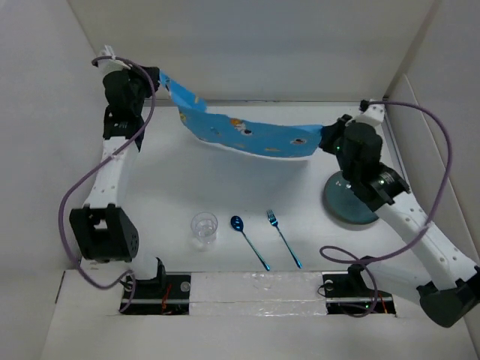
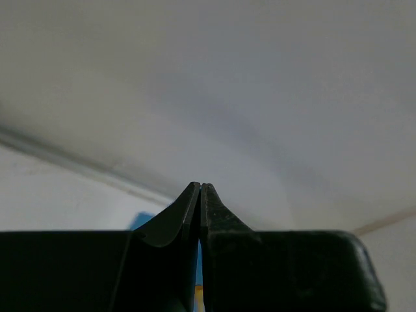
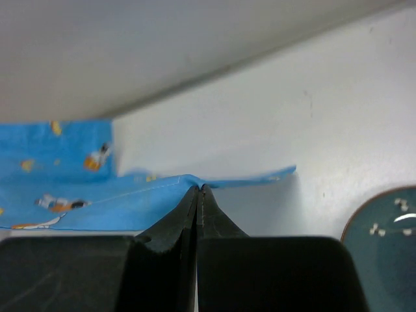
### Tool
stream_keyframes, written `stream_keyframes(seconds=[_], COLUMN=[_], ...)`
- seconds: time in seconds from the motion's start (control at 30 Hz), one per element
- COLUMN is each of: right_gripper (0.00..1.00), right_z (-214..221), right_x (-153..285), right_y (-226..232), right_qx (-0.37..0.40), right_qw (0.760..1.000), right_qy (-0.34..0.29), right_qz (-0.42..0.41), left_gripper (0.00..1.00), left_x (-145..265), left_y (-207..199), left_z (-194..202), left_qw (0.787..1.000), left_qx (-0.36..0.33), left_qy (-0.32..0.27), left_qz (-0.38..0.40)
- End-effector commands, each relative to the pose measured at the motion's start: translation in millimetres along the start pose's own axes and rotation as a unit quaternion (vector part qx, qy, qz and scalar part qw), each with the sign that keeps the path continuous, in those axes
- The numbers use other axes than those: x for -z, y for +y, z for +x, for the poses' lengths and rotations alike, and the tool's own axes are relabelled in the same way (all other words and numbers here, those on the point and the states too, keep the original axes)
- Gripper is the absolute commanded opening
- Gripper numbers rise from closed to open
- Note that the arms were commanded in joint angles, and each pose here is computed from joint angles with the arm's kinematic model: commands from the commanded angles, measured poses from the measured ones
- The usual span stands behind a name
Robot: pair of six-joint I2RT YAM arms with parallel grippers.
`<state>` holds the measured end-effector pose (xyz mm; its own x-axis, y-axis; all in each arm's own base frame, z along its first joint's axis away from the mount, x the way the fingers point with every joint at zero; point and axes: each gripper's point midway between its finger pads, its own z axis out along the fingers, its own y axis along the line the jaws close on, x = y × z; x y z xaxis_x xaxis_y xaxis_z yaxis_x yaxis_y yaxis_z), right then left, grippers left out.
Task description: Set the dinner table for one person
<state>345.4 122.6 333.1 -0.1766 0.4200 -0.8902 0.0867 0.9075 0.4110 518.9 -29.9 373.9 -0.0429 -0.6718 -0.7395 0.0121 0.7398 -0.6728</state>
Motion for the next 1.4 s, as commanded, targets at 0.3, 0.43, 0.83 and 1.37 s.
stream_keyframes(seconds=[0.3,0.43,0.83,1.37], right_gripper=[0.0,0.0,0.0,0.0], right_z=[-103.4,-96.8,-181.1,88.0], right_x=[-63.8,-125.4,-141.4,-165.9], right_y=[-3.7,-5.7,22.5,-124.2], right_qx=[0.007,0.012,0.008,-0.04], right_qw=[0.998,1.0,0.995,0.989], right_qy=[-0.051,-0.02,-0.081,0.138], right_qz=[-0.019,-0.016,-0.051,0.025], left_gripper=[0.0,0.0,0.0,0.0], left_x=[34.8,-8.0,-18.7,48.5], left_y=[-53.7,-40.6,-48.5,134.5], left_z=[-72.3,-61.6,-70.5,146.8], left_qw=[0.993,0.997,0.997,0.985], left_qx=[-0.009,-0.024,-0.007,0.092], left_qy=[-0.104,-0.074,-0.057,0.081], left_qz=[0.047,0.021,0.047,-0.118])
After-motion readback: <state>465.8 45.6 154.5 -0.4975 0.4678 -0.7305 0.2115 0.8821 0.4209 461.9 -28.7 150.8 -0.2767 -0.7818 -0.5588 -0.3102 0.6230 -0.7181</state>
